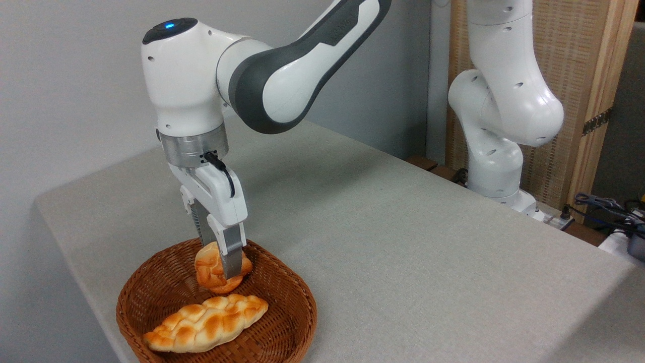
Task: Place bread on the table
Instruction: 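Close the gripper fingers around the round bun, then lift the round bun up out of the basket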
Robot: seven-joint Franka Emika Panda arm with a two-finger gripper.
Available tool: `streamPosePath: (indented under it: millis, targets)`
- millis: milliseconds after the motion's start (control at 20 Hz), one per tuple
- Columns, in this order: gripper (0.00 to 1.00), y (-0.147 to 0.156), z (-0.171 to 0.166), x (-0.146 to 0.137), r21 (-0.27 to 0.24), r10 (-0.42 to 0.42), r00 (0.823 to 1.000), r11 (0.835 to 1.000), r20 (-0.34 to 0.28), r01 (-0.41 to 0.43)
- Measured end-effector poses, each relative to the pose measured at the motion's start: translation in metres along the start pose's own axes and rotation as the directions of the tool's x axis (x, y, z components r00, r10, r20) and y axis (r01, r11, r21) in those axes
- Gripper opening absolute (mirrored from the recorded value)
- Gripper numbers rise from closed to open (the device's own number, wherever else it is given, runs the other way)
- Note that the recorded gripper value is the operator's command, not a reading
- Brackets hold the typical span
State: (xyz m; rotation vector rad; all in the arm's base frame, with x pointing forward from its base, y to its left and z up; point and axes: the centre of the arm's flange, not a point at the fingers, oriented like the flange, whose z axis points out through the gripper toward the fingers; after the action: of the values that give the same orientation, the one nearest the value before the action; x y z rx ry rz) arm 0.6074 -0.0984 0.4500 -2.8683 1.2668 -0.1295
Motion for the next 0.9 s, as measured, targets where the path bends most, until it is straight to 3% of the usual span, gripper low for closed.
streamPosePath:
  millis: [400,650,750,900]
  targets:
    - [0.37,-0.001,-0.008,0.0,0.009,-0.001,1.0,1.0,-0.012,0.001]
    - [0.38,-0.007,-0.058,-0.007,0.066,-0.013,0.997,0.998,-0.081,0.018]
    - [0.42,-0.004,-0.083,-0.012,0.089,-0.012,0.994,0.996,-0.113,0.022]
    - [0.42,0.004,-0.102,-0.021,0.072,-0.017,0.994,0.997,-0.108,0.025]
